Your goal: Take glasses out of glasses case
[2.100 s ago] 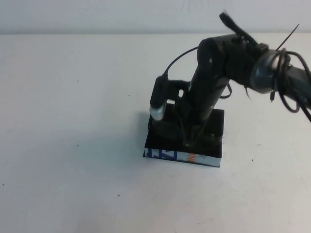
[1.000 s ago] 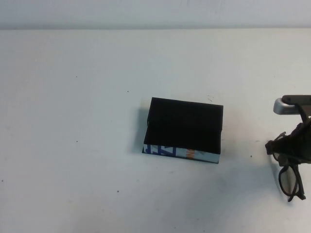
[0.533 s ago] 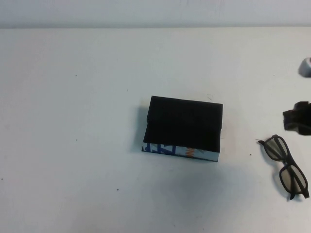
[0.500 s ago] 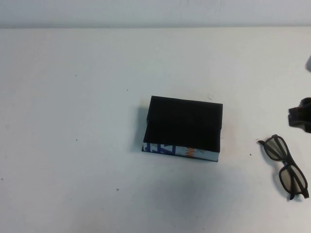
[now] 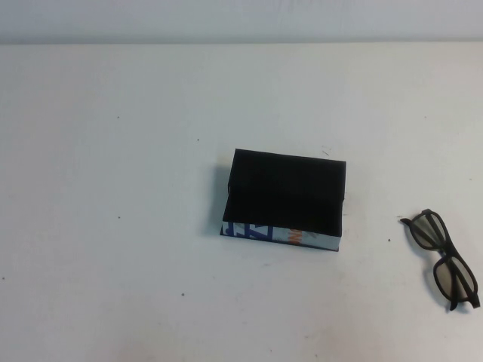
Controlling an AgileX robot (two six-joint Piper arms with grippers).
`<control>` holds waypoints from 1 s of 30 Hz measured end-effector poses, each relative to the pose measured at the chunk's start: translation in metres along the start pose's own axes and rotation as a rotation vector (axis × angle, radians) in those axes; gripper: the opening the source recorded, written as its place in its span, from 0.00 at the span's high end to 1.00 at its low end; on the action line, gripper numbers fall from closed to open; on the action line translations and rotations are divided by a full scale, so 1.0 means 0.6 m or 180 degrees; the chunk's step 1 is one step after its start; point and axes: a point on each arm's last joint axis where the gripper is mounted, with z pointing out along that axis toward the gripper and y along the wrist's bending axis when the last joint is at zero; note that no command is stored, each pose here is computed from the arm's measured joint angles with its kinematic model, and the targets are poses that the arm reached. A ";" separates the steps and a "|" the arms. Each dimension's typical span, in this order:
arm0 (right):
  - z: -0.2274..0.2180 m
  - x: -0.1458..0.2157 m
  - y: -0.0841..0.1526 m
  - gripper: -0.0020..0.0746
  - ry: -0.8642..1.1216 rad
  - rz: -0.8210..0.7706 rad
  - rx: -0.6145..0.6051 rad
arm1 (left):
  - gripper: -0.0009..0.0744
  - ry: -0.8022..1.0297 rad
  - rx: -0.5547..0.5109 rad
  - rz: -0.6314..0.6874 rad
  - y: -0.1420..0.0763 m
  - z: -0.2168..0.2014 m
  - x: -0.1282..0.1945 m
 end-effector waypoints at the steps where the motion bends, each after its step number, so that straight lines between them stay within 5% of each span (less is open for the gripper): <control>1: -0.010 0.013 -0.001 0.98 -0.0131 -0.0023 0.0006 | 0.99 0.0000 0.0000 0.0000 0.000 0.000 0.000; 15: 0.011 0.139 -0.037 0.99 -0.1132 -0.0219 0.0235 | 0.99 0.0000 0.0000 0.0000 0.000 0.000 0.000; 30: 0.067 0.230 -0.071 0.99 -0.0878 -0.0076 0.0648 | 0.99 0.0000 0.0000 0.0000 0.000 0.000 0.000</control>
